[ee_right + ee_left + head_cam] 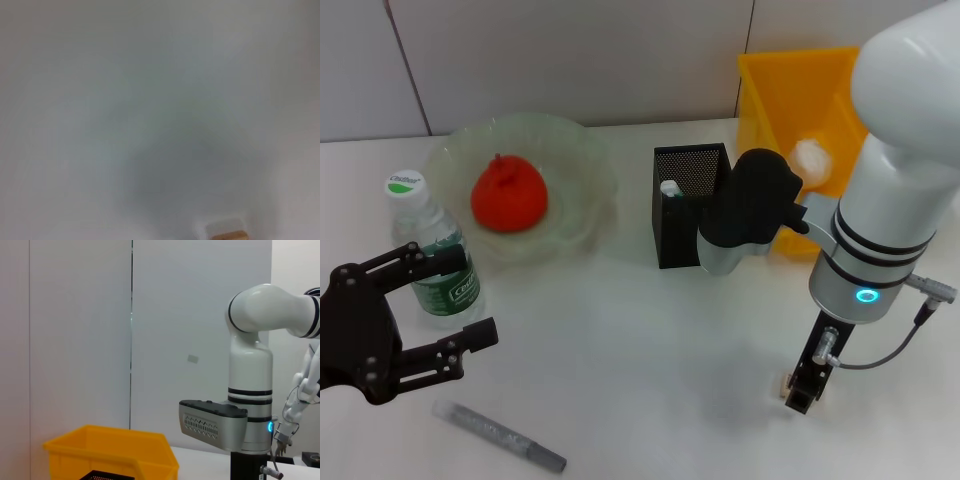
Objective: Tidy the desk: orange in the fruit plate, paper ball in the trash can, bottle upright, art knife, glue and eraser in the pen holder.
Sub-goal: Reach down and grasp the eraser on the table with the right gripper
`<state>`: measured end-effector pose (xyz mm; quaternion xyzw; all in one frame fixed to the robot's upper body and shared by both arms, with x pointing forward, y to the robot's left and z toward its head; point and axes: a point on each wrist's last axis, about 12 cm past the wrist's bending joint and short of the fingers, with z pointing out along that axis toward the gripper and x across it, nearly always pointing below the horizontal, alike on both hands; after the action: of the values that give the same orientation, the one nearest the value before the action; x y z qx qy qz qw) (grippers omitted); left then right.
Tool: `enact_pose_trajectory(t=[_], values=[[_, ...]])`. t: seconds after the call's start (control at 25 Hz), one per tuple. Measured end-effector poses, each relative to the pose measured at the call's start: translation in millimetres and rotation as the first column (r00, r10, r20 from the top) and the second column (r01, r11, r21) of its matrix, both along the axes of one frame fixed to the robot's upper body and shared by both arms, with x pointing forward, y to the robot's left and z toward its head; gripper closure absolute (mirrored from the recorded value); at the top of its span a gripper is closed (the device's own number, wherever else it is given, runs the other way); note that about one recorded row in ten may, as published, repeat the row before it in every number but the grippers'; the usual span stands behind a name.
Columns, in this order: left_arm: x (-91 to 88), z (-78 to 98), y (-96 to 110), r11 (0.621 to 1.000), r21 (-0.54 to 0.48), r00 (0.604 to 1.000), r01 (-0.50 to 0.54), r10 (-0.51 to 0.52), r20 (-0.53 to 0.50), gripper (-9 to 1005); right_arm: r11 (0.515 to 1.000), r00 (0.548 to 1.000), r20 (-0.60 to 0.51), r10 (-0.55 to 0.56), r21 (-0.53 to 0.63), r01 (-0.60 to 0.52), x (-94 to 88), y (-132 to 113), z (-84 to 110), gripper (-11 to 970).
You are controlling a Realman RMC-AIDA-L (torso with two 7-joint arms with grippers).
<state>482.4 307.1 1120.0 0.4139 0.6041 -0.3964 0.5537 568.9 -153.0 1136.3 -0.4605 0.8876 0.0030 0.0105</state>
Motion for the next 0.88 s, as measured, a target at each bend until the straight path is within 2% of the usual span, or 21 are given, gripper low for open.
enact_pose_trajectory(t=[0.6,0.88], values=[[3.1,1.6,-1.6,1.000,0.004,1.000,0.005,-0.005,0.006,233,1.000,1.000,0.000,0.009,-0.003,-0.009,0.3,3.4,-2.8,476],[4.3,2.2,-2.1,1.000,0.004,1.000,0.007,-0.007,0.008,235,1.000,1.000,0.003,0.006,-0.003,-0.006,0.6,3.6,-2.6,547]])
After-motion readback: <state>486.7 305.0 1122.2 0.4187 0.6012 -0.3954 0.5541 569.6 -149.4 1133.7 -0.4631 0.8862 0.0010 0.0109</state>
